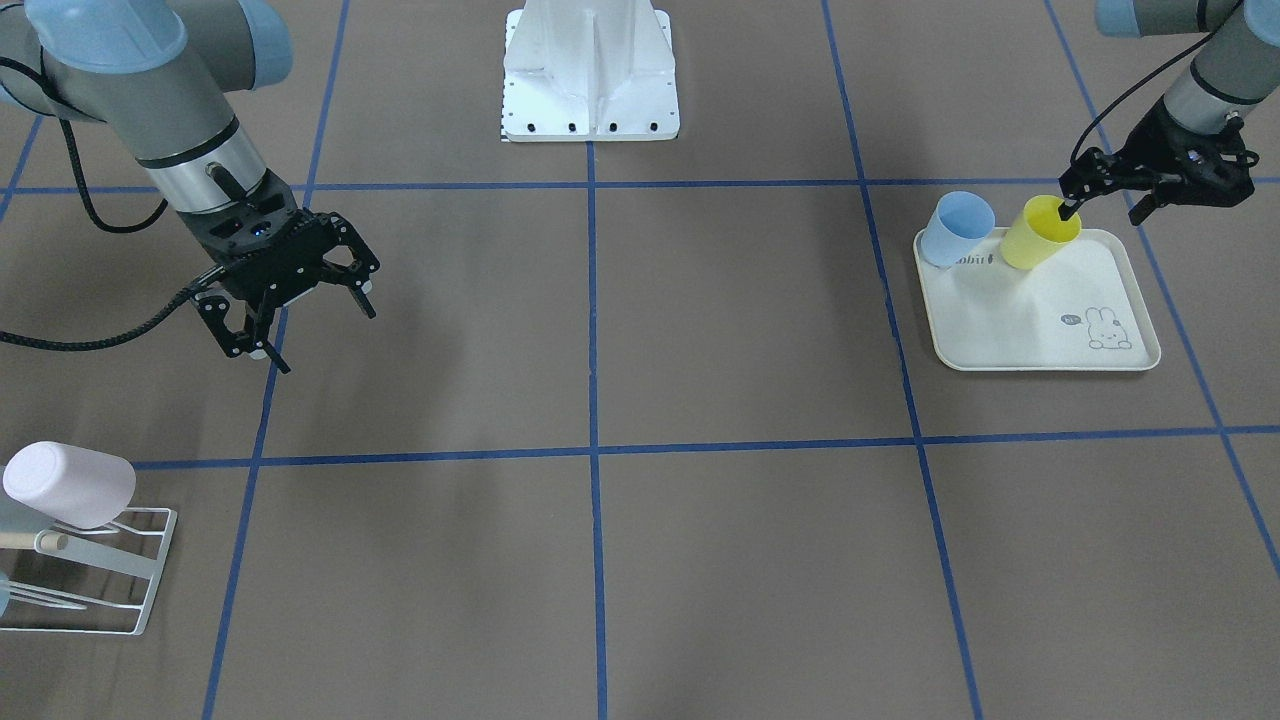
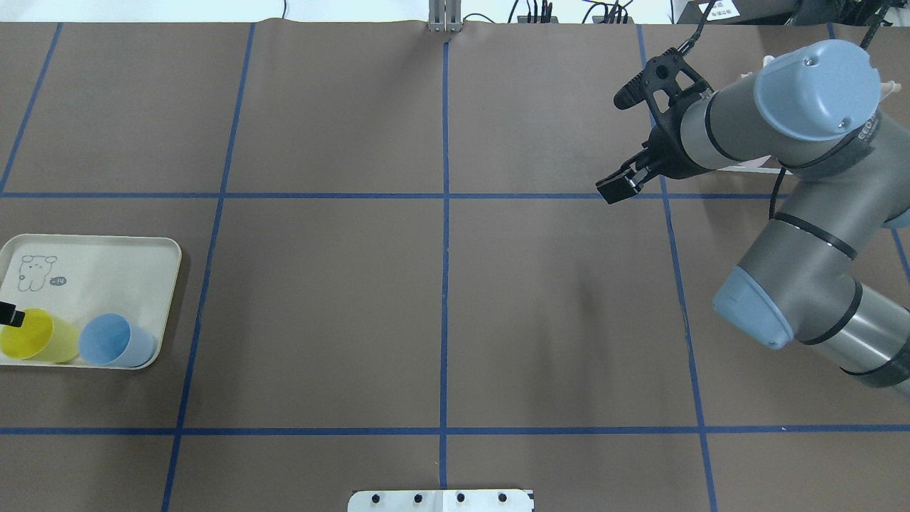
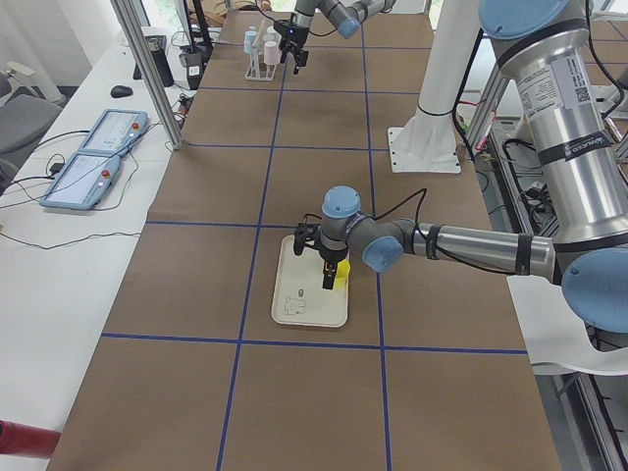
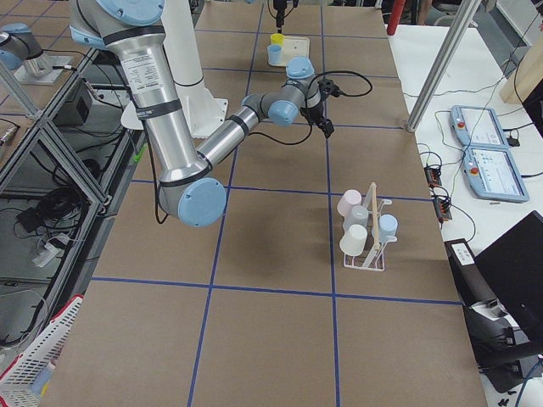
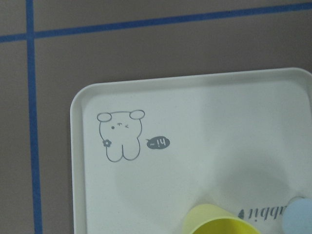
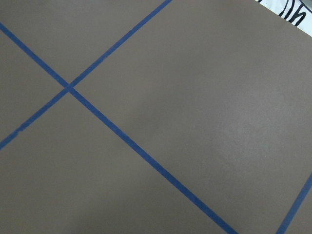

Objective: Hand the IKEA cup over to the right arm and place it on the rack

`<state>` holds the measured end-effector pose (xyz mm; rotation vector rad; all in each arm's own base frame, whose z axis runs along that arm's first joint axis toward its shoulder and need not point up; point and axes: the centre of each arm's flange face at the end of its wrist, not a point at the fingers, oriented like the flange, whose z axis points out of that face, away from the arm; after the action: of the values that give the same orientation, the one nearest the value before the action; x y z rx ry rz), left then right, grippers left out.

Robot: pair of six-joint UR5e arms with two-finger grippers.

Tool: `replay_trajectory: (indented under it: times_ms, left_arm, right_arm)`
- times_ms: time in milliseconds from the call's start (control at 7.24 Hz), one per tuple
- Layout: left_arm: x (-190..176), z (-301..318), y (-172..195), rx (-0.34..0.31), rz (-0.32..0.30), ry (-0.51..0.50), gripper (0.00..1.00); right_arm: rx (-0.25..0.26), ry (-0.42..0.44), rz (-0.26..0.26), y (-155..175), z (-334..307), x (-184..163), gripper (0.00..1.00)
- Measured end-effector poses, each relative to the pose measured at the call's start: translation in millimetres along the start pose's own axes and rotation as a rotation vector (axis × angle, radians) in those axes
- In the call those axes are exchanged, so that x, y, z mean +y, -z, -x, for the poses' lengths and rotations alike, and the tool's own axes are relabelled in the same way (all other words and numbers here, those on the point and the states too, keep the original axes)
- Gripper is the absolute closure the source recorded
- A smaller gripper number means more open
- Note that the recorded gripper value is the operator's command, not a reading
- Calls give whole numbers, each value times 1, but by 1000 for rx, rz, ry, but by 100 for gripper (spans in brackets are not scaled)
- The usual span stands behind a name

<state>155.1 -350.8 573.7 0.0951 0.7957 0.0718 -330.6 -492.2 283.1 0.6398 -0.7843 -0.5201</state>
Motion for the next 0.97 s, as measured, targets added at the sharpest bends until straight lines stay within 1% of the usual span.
replay_trajectory:
  times_ms: [138, 276, 414, 553, 829, 967]
  left_arm:
    - [2, 0, -5, -1, 11, 3, 40]
    - [3, 1, -8, -3, 18, 5, 60]
    - [4, 2, -10, -3, 21, 7, 62]
    - [4, 2, -11, -2, 25, 6, 62]
    - [4, 0, -14, 18, 47, 4, 63]
    - [4, -1, -16, 24, 54, 4, 67]
  right_arm:
    - [-1, 0, 0, 0, 0, 0, 1]
    - [-2, -1, 0, 0, 1, 0, 1]
    - [-3, 0, 0, 0, 1, 0, 1]
    - [-3, 0, 0, 0, 1, 0, 1]
    - [-3, 0, 0, 0, 2, 0, 1]
    - [-3, 0, 0, 0, 2, 0, 1]
